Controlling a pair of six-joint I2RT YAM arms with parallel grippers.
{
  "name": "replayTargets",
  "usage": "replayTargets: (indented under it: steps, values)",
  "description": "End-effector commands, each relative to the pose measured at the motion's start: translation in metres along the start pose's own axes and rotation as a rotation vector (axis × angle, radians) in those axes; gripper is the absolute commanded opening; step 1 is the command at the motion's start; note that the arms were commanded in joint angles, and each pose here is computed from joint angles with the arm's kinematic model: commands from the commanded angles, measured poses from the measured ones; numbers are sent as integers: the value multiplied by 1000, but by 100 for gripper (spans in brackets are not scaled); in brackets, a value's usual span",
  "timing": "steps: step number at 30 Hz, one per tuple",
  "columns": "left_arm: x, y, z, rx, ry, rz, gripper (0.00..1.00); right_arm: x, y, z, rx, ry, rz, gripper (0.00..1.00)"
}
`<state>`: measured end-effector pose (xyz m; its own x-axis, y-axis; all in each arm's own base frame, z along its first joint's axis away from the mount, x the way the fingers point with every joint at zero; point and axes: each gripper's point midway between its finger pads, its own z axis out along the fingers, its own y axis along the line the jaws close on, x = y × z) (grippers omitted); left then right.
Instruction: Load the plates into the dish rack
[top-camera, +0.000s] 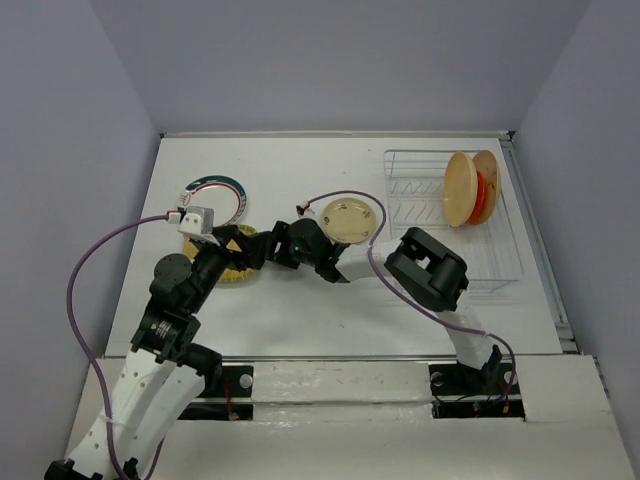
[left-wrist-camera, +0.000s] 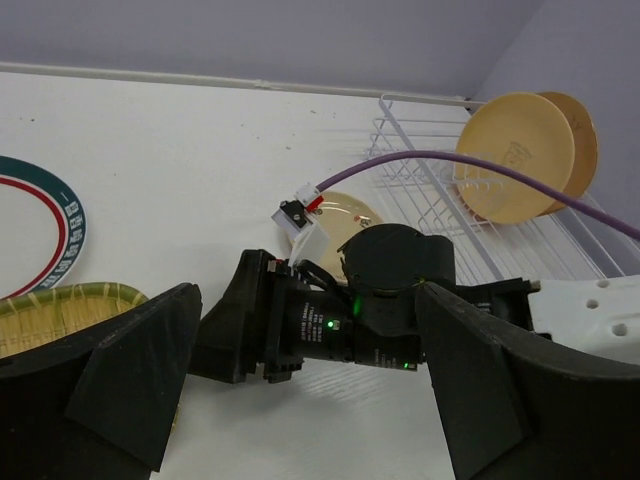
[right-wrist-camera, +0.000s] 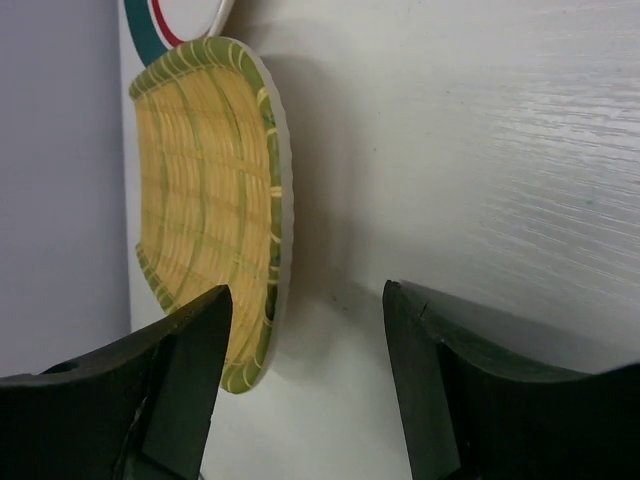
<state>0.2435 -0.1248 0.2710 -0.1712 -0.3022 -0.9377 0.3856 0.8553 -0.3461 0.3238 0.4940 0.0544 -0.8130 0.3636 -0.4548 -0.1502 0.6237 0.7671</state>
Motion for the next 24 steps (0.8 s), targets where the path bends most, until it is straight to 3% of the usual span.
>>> replayTargets:
  steps: [1,8,10,12,16,24]
  values:
    - [-31,-21,-6,82,-94,-2,99,-2,26,17,-135,-25,118,65]
    - [-35,-28,-13,104,-112,3,99,10,23,40,-122,-2,148,57]
    - [-38,-30,-15,111,-121,1,99,10,21,42,-119,-4,151,46]
    - [-39,-31,-16,116,-125,1,99,9,22,41,-119,-9,150,28]
    - [-42,-33,-20,123,-139,5,99,2,23,27,-112,-31,133,9]
    - [-48,-35,-28,129,-167,6,99,-20,13,-54,-40,-130,-34,7]
